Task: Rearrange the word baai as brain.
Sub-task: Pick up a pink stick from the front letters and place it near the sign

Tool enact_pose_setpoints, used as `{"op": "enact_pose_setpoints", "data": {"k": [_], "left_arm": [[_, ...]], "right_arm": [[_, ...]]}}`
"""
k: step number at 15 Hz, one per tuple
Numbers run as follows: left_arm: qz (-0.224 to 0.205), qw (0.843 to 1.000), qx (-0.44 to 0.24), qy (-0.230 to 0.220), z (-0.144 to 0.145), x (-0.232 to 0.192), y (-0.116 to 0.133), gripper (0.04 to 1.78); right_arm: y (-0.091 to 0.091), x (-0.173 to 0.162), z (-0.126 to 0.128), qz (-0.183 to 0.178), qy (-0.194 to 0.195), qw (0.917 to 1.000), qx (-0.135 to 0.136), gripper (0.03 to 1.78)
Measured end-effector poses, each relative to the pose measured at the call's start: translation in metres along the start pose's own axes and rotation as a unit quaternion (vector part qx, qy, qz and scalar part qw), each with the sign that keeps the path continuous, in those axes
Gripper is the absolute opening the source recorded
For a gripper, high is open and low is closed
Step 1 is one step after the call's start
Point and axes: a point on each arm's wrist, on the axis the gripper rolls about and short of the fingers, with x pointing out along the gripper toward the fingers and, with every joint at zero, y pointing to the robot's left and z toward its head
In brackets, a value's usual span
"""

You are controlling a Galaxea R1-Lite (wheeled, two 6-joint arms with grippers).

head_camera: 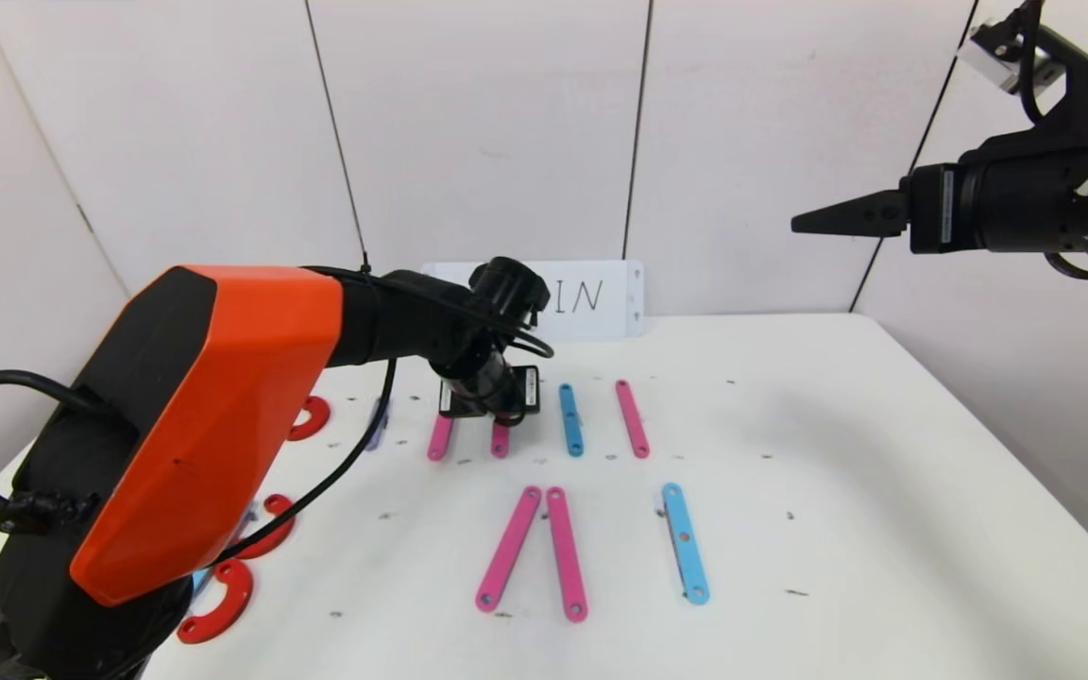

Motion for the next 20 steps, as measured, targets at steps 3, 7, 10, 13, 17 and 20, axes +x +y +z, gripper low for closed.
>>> {"op": "enact_pose_setpoints", "data": {"k": [3, 7, 10, 13, 17, 20], "left_arm": [[0.0, 1.0, 0.001, 0.0, -0.0006, 0.0017, -0.0003, 0.29], [0.002, 1.0, 0.002, 0.005, -0.0031, 0.008, -0.0003, 0.29], [0.001, 1.0, 0.002, 0.003, -0.0031, 0.0097, -0.0006, 0.29], [0.0, 1.0, 0.002, 0.005, -0.0032, 0.0083, -0.001, 0.29], [-0.006, 1.0, 0.001, 0.007, -0.0037, 0.0053, -0.0033, 0.34], [-0.01, 1.0, 0.0, 0.008, -0.0036, 0.0044, -0.004, 0.58]], "right_arm": [[0.0, 0.0001, -0.0003, 0.0, 0.001, 1.0, 0.0, 1.74], [-0.0001, 0.0002, -0.0004, 0.0, 0.001, 1.0, -0.001, 1.74], [-0.0001, 0.0002, -0.0004, 0.0, 0.001, 1.0, -0.001, 1.74], [-0.0003, 0.0009, -0.0007, 0.0, 0.002, 1.0, 0.0, 1.74], [-0.0004, 0.0012, -0.0008, 0.0, 0.002, 1.0, 0.0, 1.74], [-0.0004, 0.0013, -0.0009, 0.0, 0.002, 1.0, 0.0, 1.74]]}}
